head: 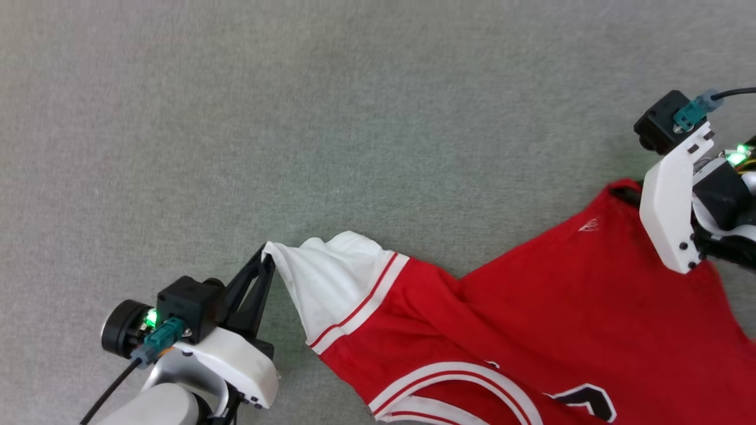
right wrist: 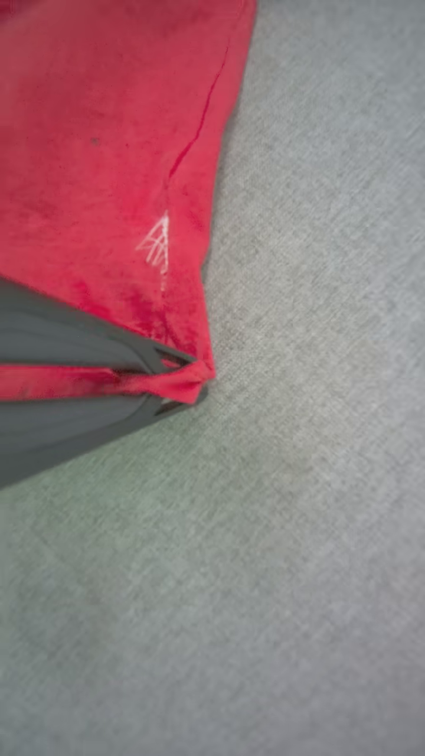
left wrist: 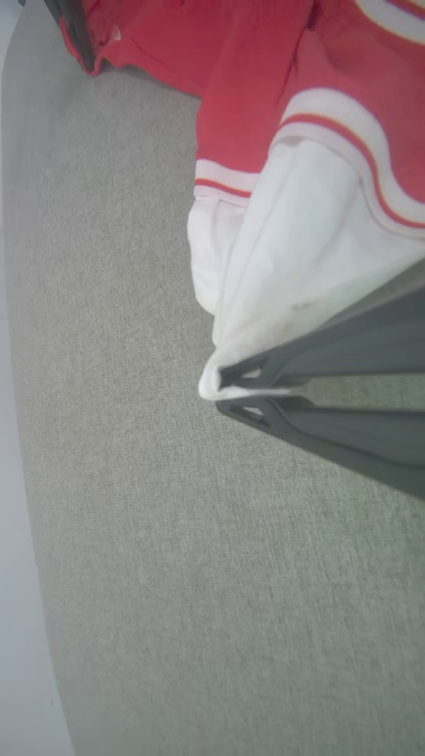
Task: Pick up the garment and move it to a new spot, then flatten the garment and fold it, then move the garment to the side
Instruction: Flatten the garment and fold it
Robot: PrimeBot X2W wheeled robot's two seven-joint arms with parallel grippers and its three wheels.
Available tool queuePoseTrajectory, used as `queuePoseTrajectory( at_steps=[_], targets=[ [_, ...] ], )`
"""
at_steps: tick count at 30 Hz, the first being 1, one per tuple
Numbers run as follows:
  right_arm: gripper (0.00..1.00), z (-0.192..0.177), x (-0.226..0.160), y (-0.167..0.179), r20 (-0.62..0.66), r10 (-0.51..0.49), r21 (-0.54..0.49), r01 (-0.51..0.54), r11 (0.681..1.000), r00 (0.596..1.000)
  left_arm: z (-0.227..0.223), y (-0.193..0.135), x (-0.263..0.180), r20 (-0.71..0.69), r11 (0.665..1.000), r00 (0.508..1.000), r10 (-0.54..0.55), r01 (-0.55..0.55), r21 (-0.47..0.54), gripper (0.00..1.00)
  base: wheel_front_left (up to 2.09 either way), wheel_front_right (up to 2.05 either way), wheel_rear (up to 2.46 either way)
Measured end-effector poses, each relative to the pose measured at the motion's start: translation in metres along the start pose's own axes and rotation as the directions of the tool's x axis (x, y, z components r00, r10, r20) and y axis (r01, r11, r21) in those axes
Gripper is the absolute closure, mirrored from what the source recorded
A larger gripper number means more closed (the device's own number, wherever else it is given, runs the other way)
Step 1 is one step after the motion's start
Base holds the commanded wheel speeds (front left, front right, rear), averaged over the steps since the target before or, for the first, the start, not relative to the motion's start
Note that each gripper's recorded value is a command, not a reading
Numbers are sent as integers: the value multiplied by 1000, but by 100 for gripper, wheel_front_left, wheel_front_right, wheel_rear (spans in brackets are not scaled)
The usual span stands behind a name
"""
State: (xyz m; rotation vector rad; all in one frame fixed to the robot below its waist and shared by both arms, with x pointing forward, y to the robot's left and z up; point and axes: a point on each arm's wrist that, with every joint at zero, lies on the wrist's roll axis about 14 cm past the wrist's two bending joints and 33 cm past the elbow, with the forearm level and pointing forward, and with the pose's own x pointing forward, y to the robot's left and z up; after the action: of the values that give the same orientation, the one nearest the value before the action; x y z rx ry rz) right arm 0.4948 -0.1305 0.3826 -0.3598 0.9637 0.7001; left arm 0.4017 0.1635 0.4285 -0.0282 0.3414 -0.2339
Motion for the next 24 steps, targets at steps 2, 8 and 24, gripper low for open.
queuePoseTrajectory(
  at_steps=[2,8,24],
  targets=[
    [100,13,-13,-2,73,-15,-1,15,1000,997,7,0,-2,22,1000,1000,-6,6,10,100,0,0,0],
    [100,65,-80,-20,330,-107,-23,122,992,938,58,1,-1,155,996,987,-39,25,91,100,0,0,0],
    [100,173,-218,-87,778,-297,86,374,923,553,276,-38,47,515,903,802,-302,66,425,100,0,0,0]
  ],
)
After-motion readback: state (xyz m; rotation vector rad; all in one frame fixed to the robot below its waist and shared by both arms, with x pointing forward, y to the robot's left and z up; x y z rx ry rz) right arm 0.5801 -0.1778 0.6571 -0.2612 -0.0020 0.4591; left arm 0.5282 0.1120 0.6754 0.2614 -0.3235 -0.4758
